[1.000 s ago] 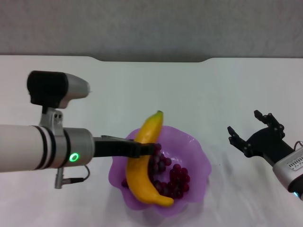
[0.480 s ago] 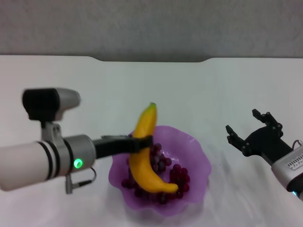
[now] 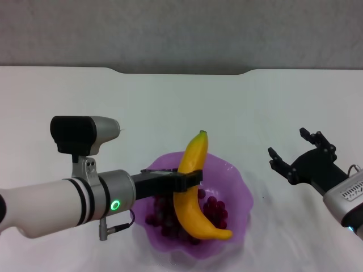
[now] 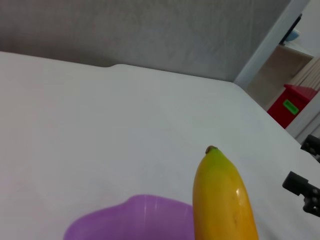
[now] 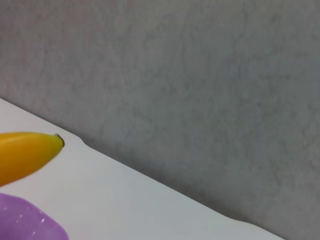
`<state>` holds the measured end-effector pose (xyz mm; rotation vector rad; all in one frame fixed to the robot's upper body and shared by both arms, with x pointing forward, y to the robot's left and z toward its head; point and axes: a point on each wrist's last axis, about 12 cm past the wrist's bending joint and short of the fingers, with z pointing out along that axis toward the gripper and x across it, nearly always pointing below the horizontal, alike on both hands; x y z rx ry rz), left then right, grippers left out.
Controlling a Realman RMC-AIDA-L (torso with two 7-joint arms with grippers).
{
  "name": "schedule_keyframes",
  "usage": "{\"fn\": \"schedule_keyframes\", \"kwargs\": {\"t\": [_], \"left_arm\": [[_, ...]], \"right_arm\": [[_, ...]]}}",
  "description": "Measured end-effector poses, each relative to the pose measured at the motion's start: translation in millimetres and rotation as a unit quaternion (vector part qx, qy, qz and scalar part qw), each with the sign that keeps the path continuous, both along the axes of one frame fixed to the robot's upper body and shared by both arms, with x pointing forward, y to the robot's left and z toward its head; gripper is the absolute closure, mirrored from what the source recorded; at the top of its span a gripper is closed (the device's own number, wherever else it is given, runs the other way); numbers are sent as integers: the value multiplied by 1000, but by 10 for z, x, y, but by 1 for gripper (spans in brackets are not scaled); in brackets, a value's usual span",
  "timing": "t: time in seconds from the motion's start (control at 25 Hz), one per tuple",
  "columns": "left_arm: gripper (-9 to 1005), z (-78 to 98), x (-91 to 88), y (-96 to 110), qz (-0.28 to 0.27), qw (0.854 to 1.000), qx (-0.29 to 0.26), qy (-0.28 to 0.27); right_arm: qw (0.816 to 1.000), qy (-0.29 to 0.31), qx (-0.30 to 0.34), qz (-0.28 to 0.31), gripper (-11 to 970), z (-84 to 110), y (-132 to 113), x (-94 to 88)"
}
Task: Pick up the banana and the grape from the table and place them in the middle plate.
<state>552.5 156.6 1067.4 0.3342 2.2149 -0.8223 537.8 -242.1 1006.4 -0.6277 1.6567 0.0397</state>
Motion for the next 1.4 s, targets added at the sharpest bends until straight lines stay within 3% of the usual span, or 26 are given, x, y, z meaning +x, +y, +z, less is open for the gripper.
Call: {"fn": "schedule_keyframes", "kwargs": {"t": [0.44, 0.8, 0.88, 0.96, 1.12, 1.2, 1.24, 1.4], "left_arm": [[470, -38, -11, -225, -30, 999, 25, -17], [468, -35, 38, -165, -17, 999, 31, -24], [325, -30, 54, -139, -15, 999, 34, -27], [224, -9, 75, -53, -5, 999, 38, -38], [106, 91, 69, 338, 56, 995, 33, -77], [107, 115, 45, 448, 74, 993, 33, -88], [107, 149, -8, 676, 117, 985, 45, -121], [109, 103, -57, 927, 168, 967, 99, -163]], "right_arm": [[1000, -2, -1, 3, 108, 13, 15, 17], [1000, -2, -3, 15, 108, 14, 62, 20], [1000, 0, -3, 13, 108, 2, 45, 7], [1000, 2, -3, 11, 108, -7, 34, -2], [1000, 3, -4, 11, 108, -11, 29, -4], [1000, 3, -5, 13, 108, -9, 36, -4], [1000, 2, -4, 14, 108, -9, 41, -7], [1000, 3, -4, 15, 108, -9, 48, -9]]}}
